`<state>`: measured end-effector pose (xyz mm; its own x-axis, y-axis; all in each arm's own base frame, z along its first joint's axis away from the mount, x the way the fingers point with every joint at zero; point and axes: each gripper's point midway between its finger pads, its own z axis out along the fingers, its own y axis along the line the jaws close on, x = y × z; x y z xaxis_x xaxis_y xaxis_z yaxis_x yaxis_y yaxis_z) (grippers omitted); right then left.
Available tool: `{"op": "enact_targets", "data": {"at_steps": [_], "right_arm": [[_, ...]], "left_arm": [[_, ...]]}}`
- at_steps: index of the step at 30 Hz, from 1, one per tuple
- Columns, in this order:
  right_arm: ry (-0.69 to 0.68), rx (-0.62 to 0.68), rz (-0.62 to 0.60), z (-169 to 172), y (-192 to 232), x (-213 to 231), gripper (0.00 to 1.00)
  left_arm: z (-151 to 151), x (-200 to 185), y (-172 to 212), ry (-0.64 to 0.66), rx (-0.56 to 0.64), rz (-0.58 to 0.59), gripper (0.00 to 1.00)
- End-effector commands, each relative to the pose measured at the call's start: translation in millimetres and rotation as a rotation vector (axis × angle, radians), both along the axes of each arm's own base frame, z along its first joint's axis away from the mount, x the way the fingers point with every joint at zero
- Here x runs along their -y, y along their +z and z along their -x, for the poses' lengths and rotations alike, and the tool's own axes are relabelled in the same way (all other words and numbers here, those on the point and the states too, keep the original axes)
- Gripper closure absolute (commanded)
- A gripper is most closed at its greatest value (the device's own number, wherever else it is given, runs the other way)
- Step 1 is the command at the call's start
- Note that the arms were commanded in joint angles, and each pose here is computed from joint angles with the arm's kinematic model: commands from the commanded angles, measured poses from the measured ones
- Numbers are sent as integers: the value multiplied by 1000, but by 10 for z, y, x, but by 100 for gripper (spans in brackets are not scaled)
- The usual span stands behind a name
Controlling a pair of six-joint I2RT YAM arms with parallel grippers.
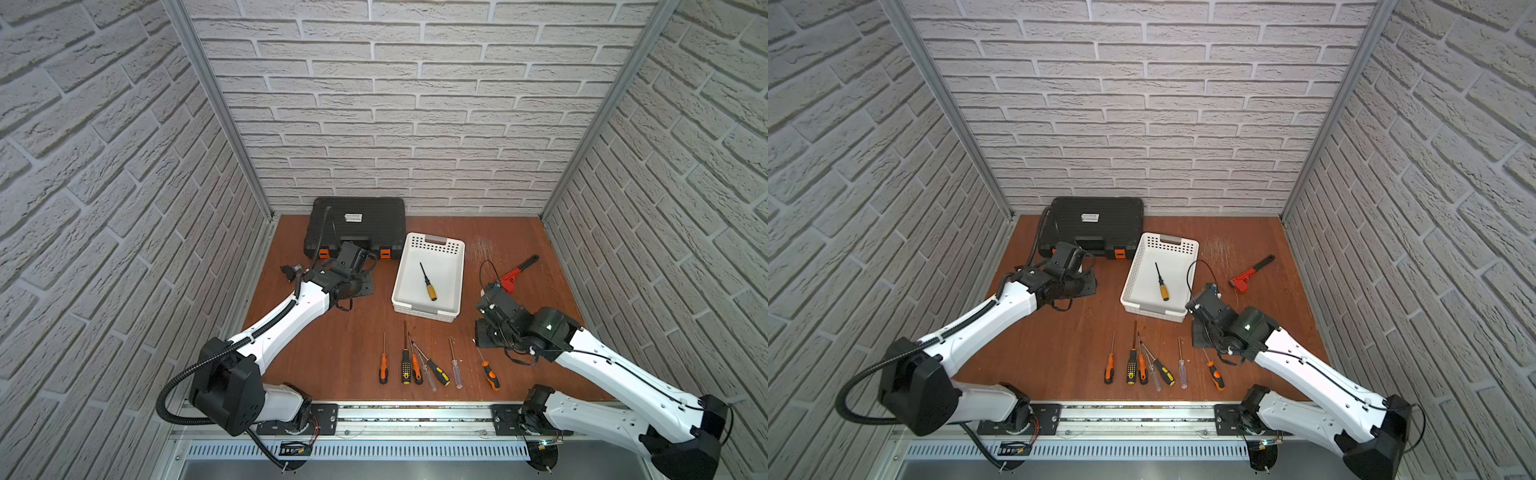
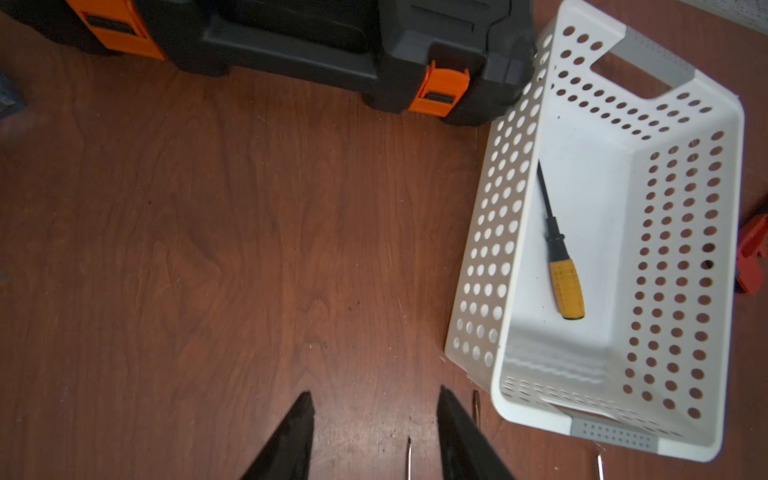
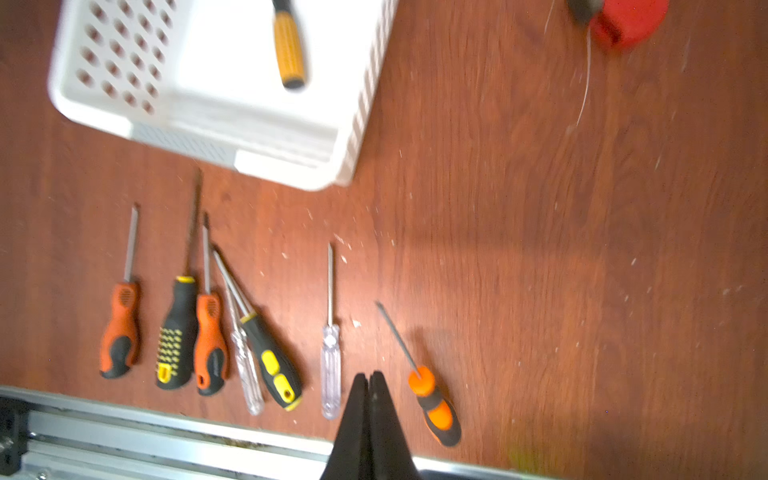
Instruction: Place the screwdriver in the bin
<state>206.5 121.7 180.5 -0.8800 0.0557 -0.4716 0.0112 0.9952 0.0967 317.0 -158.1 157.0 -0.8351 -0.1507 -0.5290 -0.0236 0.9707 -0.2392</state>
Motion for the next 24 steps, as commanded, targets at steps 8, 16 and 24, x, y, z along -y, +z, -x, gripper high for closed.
{"op": "enact_targets", "data": {"at_steps": [8, 16, 24], "right_arm": [[189, -28, 41, -716, 130, -403, 94], [13, -70, 13, -549, -51, 157, 93], [-233, -194, -29, -421, -601, 726, 66]], "left_arm": [[185, -200, 126, 52, 51, 28, 50], [138, -215, 161, 55, 72, 30, 48], [126, -134, 134, 24, 91, 72, 44]]}}
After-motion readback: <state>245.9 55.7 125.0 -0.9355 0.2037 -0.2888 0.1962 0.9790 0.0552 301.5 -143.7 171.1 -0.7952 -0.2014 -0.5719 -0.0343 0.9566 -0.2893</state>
